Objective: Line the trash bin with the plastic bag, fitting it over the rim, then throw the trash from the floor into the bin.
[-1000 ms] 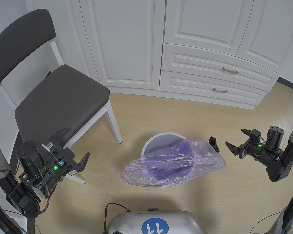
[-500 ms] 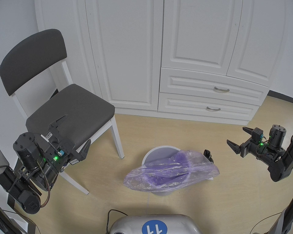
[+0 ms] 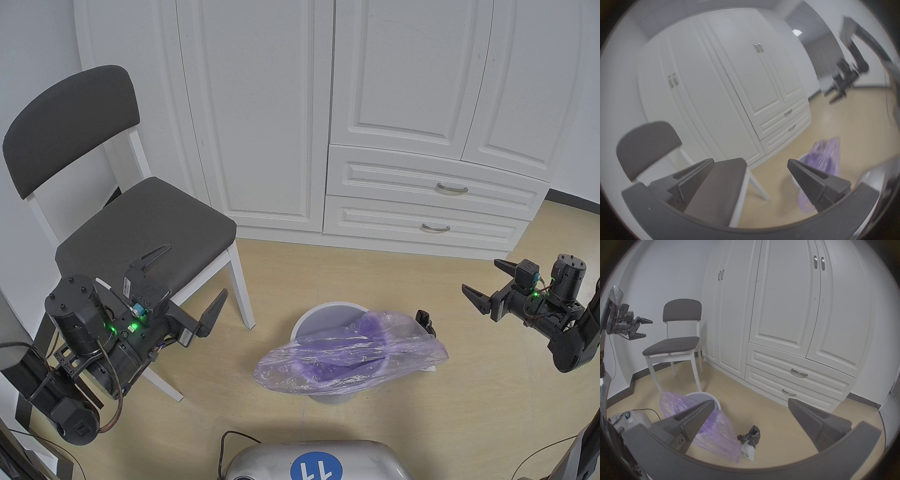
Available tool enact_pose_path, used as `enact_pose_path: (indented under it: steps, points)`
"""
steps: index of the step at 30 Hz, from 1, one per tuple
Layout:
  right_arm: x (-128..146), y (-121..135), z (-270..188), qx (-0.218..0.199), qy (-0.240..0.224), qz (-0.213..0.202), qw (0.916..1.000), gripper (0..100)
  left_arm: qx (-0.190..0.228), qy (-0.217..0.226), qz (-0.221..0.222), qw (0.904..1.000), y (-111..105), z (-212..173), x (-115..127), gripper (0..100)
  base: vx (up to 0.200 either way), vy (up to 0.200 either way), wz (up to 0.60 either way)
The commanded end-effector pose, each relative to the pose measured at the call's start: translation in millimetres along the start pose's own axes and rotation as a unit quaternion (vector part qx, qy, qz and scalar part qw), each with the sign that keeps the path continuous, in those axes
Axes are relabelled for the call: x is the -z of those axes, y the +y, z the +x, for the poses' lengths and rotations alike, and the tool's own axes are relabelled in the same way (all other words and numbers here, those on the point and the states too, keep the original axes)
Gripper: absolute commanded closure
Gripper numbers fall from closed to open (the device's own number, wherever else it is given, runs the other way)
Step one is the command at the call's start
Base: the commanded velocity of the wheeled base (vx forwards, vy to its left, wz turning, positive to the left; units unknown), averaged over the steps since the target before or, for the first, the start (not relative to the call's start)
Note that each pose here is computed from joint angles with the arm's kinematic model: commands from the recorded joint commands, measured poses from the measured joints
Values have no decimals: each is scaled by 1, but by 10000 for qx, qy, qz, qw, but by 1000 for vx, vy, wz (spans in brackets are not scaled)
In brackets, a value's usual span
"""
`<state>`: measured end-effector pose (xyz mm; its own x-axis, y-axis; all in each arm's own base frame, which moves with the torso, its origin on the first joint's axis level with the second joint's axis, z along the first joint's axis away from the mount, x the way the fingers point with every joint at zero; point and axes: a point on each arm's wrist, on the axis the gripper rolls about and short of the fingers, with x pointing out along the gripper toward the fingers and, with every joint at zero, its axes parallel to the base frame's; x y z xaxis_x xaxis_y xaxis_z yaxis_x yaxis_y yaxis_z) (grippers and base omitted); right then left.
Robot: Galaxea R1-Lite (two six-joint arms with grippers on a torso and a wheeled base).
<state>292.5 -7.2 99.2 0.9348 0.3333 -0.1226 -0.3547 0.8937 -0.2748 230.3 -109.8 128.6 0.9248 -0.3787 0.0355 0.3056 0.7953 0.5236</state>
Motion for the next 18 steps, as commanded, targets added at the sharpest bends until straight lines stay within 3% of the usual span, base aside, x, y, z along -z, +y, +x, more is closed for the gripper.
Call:
enact_pose_path:
  steps: [1,4,6,8,9,11,14,18]
  points:
    - [3,11,10,-233,36,244,9994,0,207,-111,-1439,9893,-32,24,-18,0,0,0,0]
    - [4,17,18,-400,175,406,9982,0,598,283,-1954,9785,-54,28,-11,0,0,0,0]
    - [1,19,23,-484,316,557,9968,0,848,619,-2078,9725,-69,32,-2,0,0,0,0]
    - [1,19,23,-484,316,557,9968,0,848,619,-2078,9725,-69,32,-2,0,0,0,0]
    - [-5,25,30,-630,487,899,9928,0,989,942,-2123,9676,-85,43,13,0,0,0,0]
    - [-8,31,35,-664,643,1131,9893,0,986,987,-2180,9659,-92,54,18,0,0,0,0]
    - [-8,35,42,-588,841,1221,9872,0,938,1024,-2268,9640,-95,65,21,0,0,0,0]
    - [2,41,58,-344,1323,1251,9827,0,954,1658,-2393,9519,-83,80,14,0,0,0,0]
